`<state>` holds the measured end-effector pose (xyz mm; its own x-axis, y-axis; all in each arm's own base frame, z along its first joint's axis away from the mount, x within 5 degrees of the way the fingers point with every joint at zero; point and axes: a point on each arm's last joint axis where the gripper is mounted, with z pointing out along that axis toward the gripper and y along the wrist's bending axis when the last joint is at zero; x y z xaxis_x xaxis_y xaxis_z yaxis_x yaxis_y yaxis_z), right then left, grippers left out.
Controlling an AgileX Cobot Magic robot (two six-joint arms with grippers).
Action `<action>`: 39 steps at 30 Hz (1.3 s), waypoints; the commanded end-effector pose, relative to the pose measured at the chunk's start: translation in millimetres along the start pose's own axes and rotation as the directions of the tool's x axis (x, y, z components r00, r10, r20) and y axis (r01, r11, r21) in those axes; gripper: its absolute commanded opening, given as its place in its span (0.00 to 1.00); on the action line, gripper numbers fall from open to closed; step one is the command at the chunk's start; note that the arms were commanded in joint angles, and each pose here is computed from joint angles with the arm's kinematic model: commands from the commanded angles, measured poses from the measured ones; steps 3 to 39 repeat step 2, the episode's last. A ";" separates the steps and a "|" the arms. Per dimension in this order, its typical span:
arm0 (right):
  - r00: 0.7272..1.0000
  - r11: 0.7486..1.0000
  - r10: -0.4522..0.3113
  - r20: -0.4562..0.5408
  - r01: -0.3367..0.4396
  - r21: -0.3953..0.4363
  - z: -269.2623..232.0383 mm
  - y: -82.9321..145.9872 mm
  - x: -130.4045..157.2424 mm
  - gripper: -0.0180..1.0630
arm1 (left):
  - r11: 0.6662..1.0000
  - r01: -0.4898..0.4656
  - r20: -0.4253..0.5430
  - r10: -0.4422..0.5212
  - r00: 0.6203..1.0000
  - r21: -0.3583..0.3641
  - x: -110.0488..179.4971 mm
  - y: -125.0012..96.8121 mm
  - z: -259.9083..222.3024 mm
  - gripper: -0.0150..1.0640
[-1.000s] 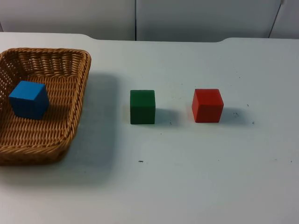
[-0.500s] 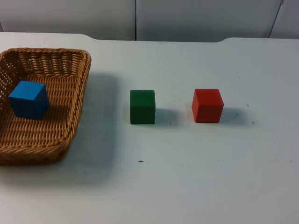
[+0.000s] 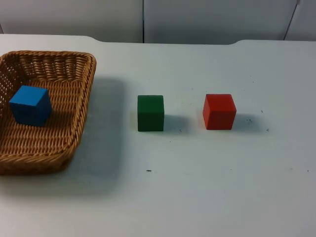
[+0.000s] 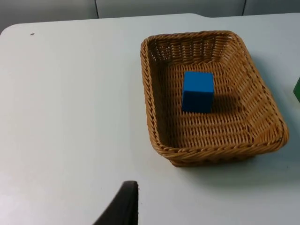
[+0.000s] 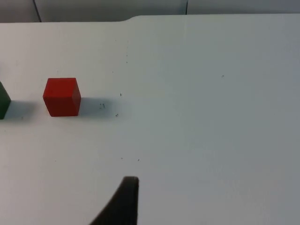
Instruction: Pick up the basket with the left hand and place the blue cube into the basket with the right hand.
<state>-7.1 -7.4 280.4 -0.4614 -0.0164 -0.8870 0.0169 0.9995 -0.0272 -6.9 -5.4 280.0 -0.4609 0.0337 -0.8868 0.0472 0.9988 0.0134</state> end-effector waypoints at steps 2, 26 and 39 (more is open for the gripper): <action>1.000 0.999 0.012 -0.001 -0.012 0.036 1.5 -0.5 1.6 0.99 | 1.000 -0.002 0.004 0.002 1.000 0.009 0.4 -0.2 -0.1 0.99; 1.000 0.999 0.012 -0.001 -0.012 0.036 1.5 -0.5 1.6 0.99 | 1.000 -0.002 0.004 0.002 1.000 0.009 0.4 -0.2 -0.1 0.99; 1.000 0.999 0.012 -0.001 -0.012 0.036 1.5 -0.5 1.6 0.99 | 1.000 -0.002 0.004 0.002 1.000 0.009 0.4 -0.2 -0.1 0.99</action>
